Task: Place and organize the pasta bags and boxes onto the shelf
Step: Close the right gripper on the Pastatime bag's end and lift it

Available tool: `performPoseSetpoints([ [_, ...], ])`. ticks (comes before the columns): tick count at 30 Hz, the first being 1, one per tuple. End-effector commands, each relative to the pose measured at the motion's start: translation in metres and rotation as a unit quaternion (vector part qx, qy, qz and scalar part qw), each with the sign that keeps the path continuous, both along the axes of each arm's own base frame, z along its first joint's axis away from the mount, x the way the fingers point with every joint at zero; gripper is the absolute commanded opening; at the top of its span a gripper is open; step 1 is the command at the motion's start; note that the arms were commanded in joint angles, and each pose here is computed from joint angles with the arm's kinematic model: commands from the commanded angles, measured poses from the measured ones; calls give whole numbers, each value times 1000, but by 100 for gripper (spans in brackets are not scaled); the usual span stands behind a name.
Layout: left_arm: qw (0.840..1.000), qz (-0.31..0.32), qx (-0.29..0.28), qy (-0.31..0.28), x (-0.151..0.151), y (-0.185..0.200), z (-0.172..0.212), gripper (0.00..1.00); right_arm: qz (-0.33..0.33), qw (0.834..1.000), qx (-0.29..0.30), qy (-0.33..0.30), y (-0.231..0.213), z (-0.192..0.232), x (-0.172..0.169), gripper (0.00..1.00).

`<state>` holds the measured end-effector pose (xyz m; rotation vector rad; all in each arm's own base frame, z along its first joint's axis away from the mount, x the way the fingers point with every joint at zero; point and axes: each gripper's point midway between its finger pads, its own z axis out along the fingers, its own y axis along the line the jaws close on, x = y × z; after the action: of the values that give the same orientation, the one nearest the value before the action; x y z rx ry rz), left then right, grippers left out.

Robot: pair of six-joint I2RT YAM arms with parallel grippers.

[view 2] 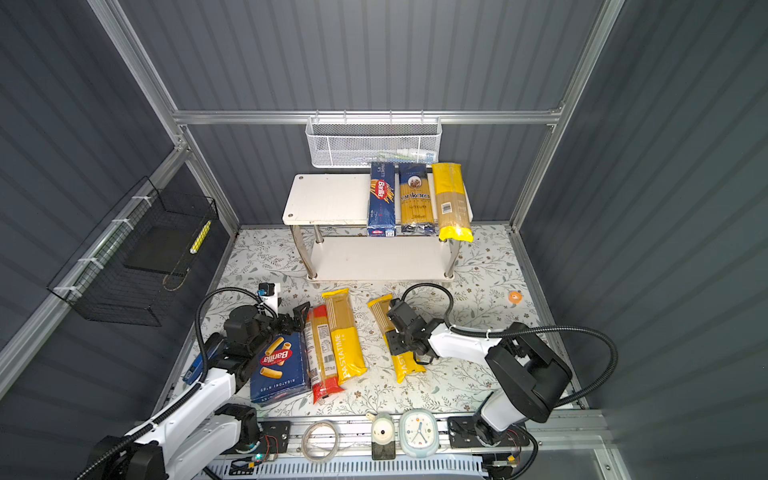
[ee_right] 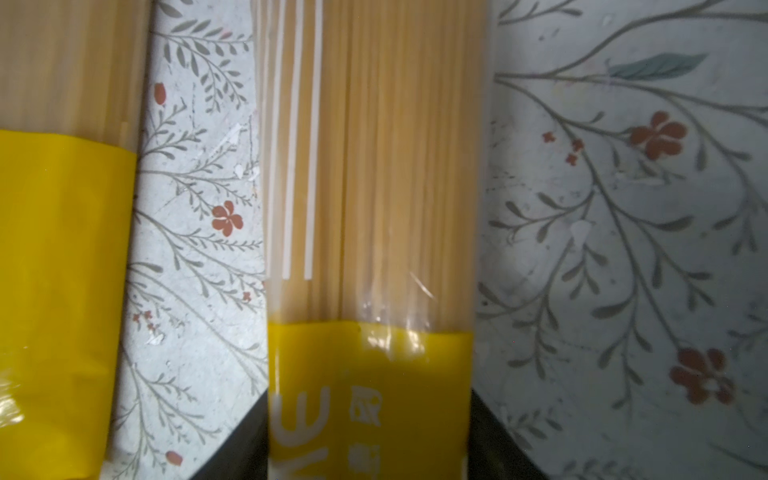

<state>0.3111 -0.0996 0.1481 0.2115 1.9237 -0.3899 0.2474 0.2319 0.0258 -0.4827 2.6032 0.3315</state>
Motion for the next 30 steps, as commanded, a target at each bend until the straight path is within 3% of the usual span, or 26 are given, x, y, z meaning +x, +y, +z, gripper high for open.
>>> performPoseSetpoints([
  [1,1000,3,-5,-3,-1,0,4,100,-12,1000,8,-3,-2,0,-5,54],
  [8,1000,0,-4,-2,-1,-1,3,100,-3,997,71,-18,15,13,-9,46],
  [18,1000,4,-5,-4,-2,0,4,100,-18,995,84,-50,14,31,-2,34],
  [30,1000,4,-5,-3,-2,0,3,99,-12,984,151,-96,25,86,3,25],
])
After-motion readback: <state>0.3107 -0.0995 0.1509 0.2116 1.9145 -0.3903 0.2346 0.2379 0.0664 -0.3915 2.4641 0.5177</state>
